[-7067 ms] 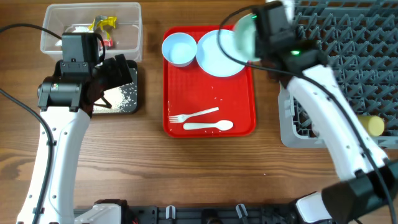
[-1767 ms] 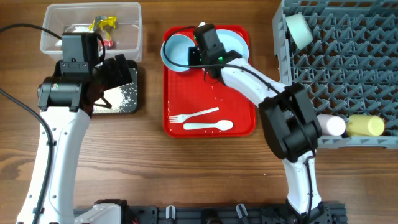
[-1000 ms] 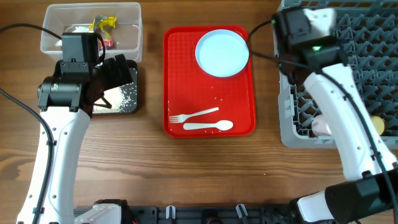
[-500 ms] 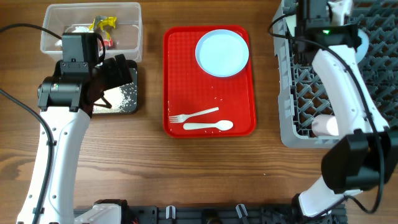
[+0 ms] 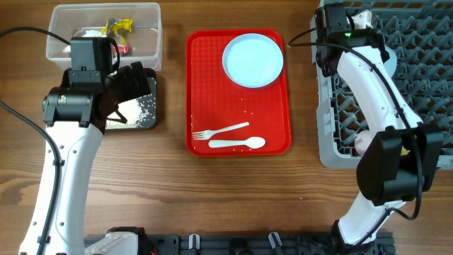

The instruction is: Sort waste into correct bins and load items into the dishwasher rack

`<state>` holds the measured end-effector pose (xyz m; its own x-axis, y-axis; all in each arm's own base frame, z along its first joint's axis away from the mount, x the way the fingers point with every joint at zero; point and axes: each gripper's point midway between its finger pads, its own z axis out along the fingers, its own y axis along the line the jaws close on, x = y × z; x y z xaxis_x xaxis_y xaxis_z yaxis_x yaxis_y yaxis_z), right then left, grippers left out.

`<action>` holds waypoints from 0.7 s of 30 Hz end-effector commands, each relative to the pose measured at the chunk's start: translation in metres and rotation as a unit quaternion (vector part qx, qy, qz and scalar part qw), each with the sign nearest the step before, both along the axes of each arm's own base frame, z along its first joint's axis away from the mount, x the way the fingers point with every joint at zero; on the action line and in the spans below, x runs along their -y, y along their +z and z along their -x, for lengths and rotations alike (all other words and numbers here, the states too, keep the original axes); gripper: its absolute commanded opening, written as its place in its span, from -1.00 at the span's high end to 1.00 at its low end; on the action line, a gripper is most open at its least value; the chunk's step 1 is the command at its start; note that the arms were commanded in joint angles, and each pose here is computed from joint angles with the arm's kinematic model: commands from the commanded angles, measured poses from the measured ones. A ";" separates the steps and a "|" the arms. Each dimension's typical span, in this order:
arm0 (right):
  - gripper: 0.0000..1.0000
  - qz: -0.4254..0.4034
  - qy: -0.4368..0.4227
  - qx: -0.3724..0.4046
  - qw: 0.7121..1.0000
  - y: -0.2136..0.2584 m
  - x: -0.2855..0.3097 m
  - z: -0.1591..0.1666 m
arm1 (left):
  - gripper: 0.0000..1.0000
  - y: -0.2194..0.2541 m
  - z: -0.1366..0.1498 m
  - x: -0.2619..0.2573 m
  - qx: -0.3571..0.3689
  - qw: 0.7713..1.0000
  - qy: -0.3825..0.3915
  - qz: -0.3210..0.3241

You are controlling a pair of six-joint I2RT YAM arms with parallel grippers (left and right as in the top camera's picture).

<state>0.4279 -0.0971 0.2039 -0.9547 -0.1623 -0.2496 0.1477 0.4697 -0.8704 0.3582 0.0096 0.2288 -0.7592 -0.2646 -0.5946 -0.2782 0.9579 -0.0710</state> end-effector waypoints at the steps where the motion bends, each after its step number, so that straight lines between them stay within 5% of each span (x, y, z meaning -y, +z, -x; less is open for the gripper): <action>1: 0.91 -0.045 -0.001 0.001 0.999 -0.020 -0.009 0.001 | -1.00 0.001 -0.001 -0.002 0.003 1.000 0.008 0.003; 15: 0.91 0.045 0.002 0.047 0.998 0.015 -0.006 -0.017 | -1.00 0.001 -0.001 -0.002 0.003 1.000 0.008 0.003; 21: 0.91 0.109 0.021 -0.037 0.993 -0.028 -0.024 -0.007 | -1.00 0.001 -0.001 -0.002 0.003 1.000 0.008 0.003</action>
<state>0.4435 -0.0781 0.2044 -0.9371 -0.2197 -0.2713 0.1681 0.3970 -0.9023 0.3582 0.0095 0.2288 -0.7593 -0.2646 -0.5945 -0.2780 0.9579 -0.0713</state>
